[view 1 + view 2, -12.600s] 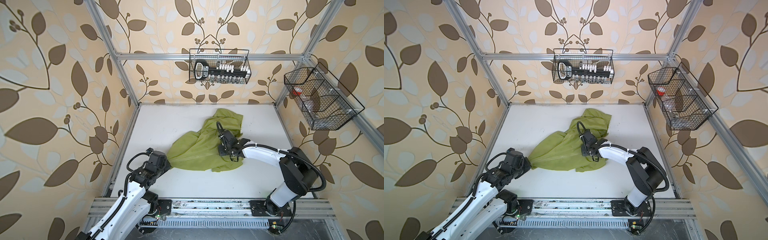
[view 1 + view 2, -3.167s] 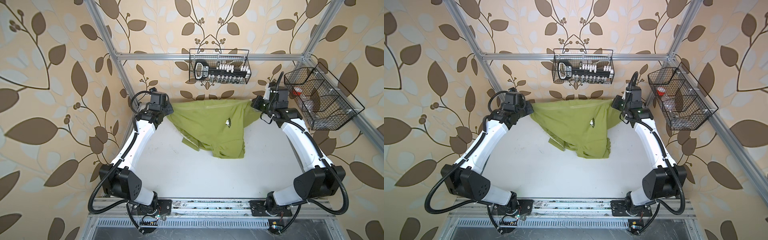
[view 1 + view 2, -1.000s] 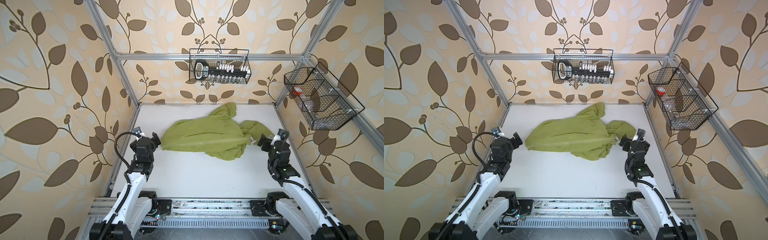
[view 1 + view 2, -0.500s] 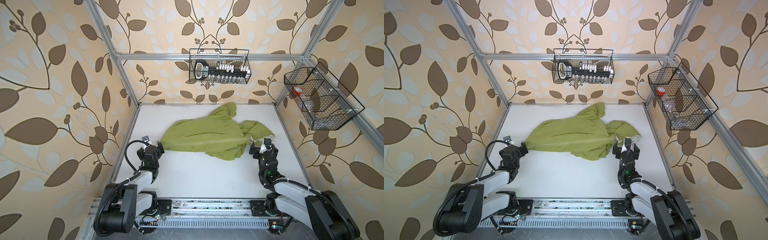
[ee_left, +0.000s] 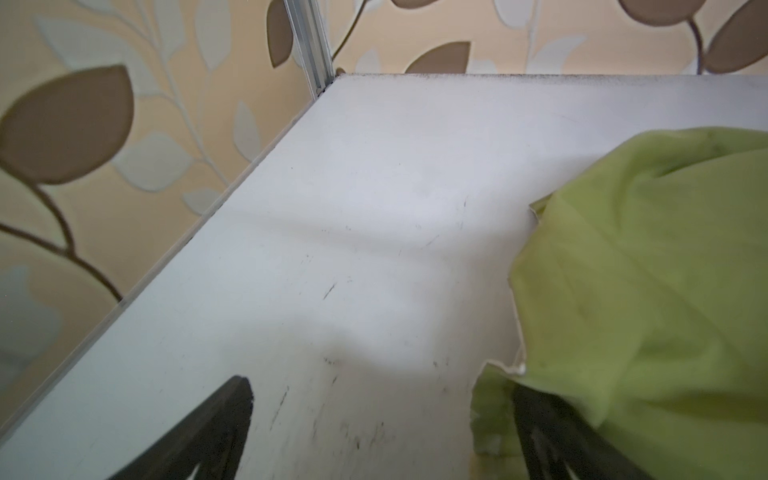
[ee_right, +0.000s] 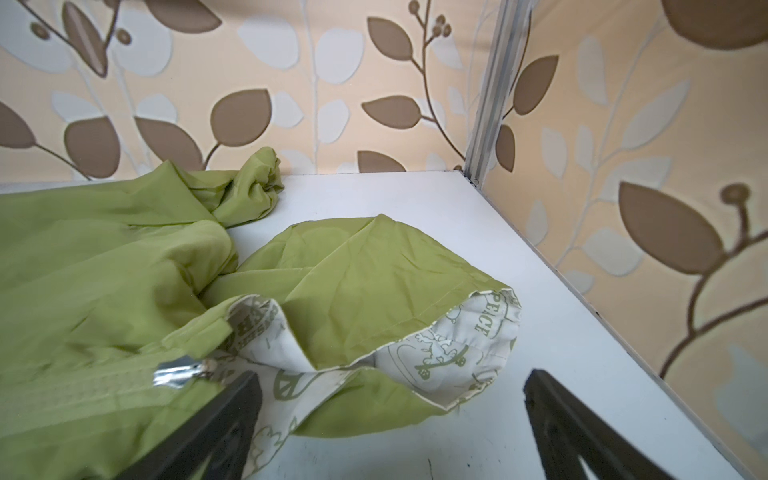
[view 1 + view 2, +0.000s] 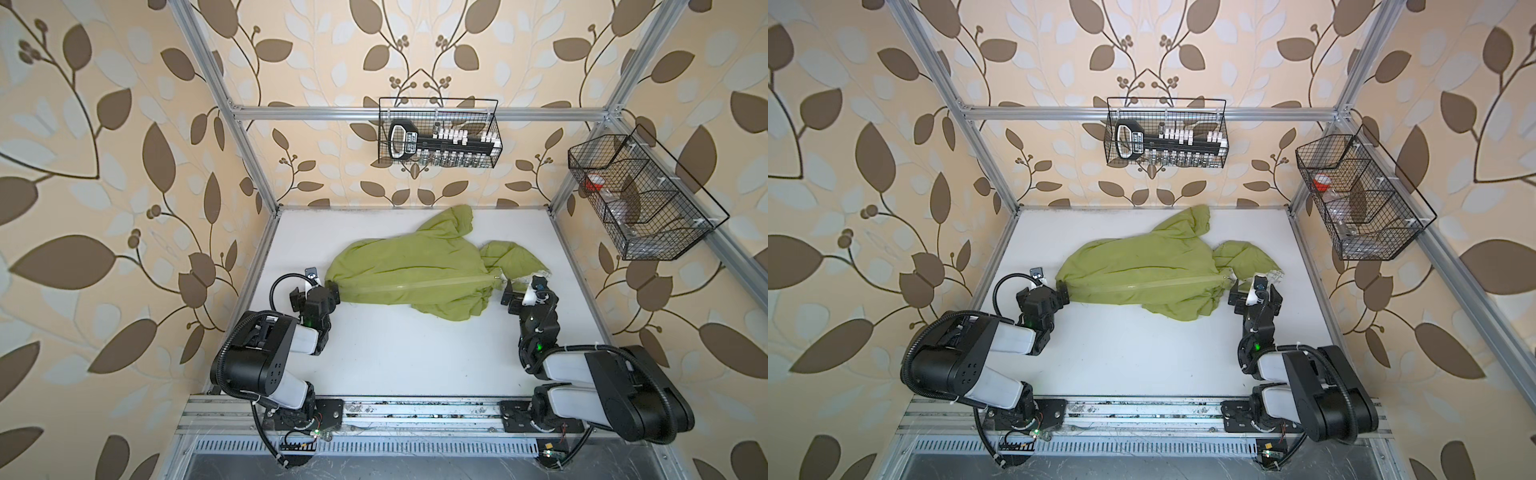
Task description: Zip up the jacket
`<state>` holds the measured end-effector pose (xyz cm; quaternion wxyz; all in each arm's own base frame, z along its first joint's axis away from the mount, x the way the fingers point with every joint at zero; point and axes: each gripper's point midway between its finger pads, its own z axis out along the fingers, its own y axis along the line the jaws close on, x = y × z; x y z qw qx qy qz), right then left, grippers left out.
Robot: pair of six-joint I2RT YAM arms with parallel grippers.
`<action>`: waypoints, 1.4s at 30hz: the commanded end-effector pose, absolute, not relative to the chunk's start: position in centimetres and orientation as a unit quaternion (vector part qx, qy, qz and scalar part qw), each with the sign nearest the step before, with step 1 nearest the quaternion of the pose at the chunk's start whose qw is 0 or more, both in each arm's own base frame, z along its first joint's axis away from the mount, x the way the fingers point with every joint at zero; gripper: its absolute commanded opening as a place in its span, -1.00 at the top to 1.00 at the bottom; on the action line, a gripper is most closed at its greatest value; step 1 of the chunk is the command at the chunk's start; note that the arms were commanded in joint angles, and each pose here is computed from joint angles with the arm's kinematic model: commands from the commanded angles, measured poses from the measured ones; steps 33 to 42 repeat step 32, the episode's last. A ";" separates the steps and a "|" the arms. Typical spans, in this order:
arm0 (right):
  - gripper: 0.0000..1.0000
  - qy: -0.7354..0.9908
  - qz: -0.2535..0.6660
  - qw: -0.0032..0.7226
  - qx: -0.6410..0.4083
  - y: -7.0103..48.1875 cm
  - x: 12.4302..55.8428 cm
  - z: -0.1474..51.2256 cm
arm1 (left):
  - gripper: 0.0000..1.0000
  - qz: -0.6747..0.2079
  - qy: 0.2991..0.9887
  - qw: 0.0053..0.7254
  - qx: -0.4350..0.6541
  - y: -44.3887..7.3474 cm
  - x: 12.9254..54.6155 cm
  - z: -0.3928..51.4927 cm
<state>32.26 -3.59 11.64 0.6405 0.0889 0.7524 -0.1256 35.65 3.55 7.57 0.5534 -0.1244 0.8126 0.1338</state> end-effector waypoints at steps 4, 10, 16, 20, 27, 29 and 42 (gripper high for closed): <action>-1.00 0.758 -0.104 0.636 0.101 -3.8 34.1 12.3 | -0.98 0.137 0.811 0.547 -0.153 5.0 36.9 8.5; -1.00 0.754 -0.100 0.641 0.101 -3.9 34.1 12.3 | -0.98 0.109 0.827 0.526 -0.165 5.8 37.6 7.7; -1.00 0.756 -0.101 0.639 0.101 -3.8 34.0 12.3 | -0.98 0.109 0.826 0.528 -0.165 5.8 37.4 7.8; -1.00 0.757 -0.106 0.638 0.091 -3.4 34.1 12.3 | -0.98 0.109 0.826 0.528 -0.165 5.8 37.4 7.8; -1.00 0.768 -0.087 0.630 0.073 -2.9 34.8 11.9 | -0.98 0.110 0.827 0.526 -0.165 5.8 37.5 7.7; -1.00 0.771 -0.067 0.631 0.045 -2.0 35.2 12.0 | -0.98 0.109 0.827 0.527 -0.164 5.8 37.6 7.8; -1.00 0.775 -0.041 0.630 0.019 -1.1 35.2 11.9 | -0.98 0.109 0.826 0.527 -0.165 5.8 37.5 7.8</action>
